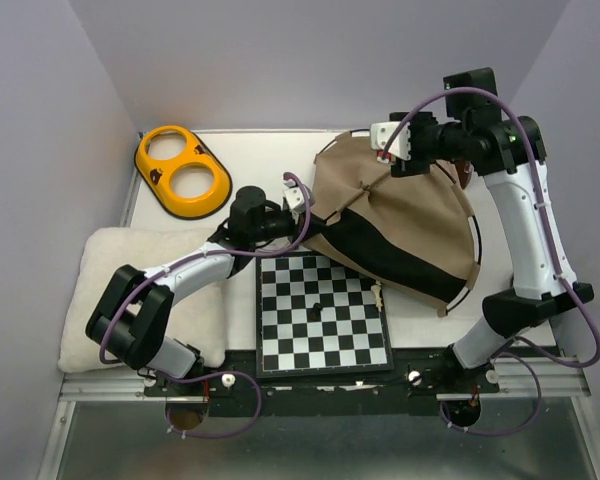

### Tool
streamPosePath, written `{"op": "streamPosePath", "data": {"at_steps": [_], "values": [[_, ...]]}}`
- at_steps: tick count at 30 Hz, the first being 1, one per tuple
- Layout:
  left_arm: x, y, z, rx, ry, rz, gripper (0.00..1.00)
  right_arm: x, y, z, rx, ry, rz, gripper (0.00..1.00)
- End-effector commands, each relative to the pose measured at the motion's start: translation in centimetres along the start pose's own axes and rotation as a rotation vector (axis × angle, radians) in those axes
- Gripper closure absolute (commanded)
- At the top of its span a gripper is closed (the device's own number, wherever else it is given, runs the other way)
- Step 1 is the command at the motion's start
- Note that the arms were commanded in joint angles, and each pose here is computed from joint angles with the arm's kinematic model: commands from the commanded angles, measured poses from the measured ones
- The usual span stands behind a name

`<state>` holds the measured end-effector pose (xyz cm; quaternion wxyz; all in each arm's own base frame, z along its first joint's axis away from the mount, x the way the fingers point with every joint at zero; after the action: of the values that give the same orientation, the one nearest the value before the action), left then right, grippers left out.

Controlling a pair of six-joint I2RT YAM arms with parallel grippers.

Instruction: Set up the pet tent

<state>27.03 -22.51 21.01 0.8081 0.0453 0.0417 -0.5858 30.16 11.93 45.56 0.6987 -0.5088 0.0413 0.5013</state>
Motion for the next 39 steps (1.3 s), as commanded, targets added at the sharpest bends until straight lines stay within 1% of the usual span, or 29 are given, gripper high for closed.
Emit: {"op": "streamPosePath", "data": {"at_steps": [1,4,6,7,10,13,14,16,18,21,25,28,32,33,34,35,39], "values": [[-0.9,0.3,-0.6,0.083,0.056,-0.043,1.0,1.8,0.5,-6.8,0.154,0.177,0.079,0.33],[-1.0,0.3,-0.8,0.109,0.057,-0.052,1.0,2.0,-0.5,-8.9,0.172,0.21,0.046,0.33],[-1.0,0.4,-0.8,0.111,0.061,-0.052,1.0,2.4,-1.1,-9.1,0.166,0.197,0.029,0.33],[-1.0,0.4,-0.8,0.118,0.064,-0.051,1.0,2.6,-1.2,-9.0,0.161,0.176,0.034,0.34],[-1.1,0.4,-0.8,0.145,0.061,-0.045,1.0,3.3,-0.8,-9.0,0.14,0.144,0.075,0.36],[-1.3,0.4,-0.7,0.147,0.062,-0.04,1.0,4.3,0.2,-9.8,0.106,0.161,0.137,0.39],[-1.4,0.4,-0.9,0.152,0.062,-0.039,1.0,4.5,0.4,-10.1,0.08,0.177,0.145,0.41],[-1.7,0.5,-0.9,0.16,0.058,-0.026,1.0,5.1,0.7,-11.0,0.042,0.221,0.147,0.52],[-2.0,0.6,-1.1,0.164,0.062,-0.016,1.0,5.1,0.3,-11.8,0.011,0.273,0.109,0.62],[-2.9,0.8,-1.9,0.16,0.08,-0.005,1.0,4.5,-0.9,-12.4,0.0,0.307,0.043,0.72],[-4.1,1.1,-2.8,0.154,0.105,0.007,1.0,3.0,-2.7,-13.7,0.02,0.36,-0.033,0.8],[-4.7,1.1,-3.3,0.158,0.117,0.009,1.0,1.7,-4.1,-15.0,0.041,0.392,-0.103,0.82],[-5.4,1.5,-3.8,0.16,0.134,0.019,1.0,1.2,-4.8,-16.4,0.069,0.413,-0.132,0.85],[-5.5,1.6,-4.0,0.159,0.139,0.021,1.0,1.2,-4.7,-16.4,0.076,0.411,-0.129,0.89],[-5.5,1.8,-3.8,0.165,0.136,0.024,1.0,1.3,-4.5,-16.3,0.09,0.395,-0.123,0.96],[-5.5,1.8,-3.8,0.174,0.132,0.025,1.0,1.4,-4.3,-15.9,0.103,0.357,-0.116,0.99],[-5.1,2.1,-2.2,0.205,0.073,0.012,1.0,1.5,-2.8,-13.3,0.132,0.228,-0.047,0.99]]}}
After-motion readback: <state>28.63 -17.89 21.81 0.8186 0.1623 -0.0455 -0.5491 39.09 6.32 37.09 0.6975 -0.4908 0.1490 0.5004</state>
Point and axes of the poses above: each gripper's point midway between its finger pads, its own x axis out along the fingers, its own y axis along the line the jaws close on, z = x × y, the point moved 10 cm from there along -x, back along the fingers, and after that the axes turned 6 degrees about x, right-handed, at the moved point
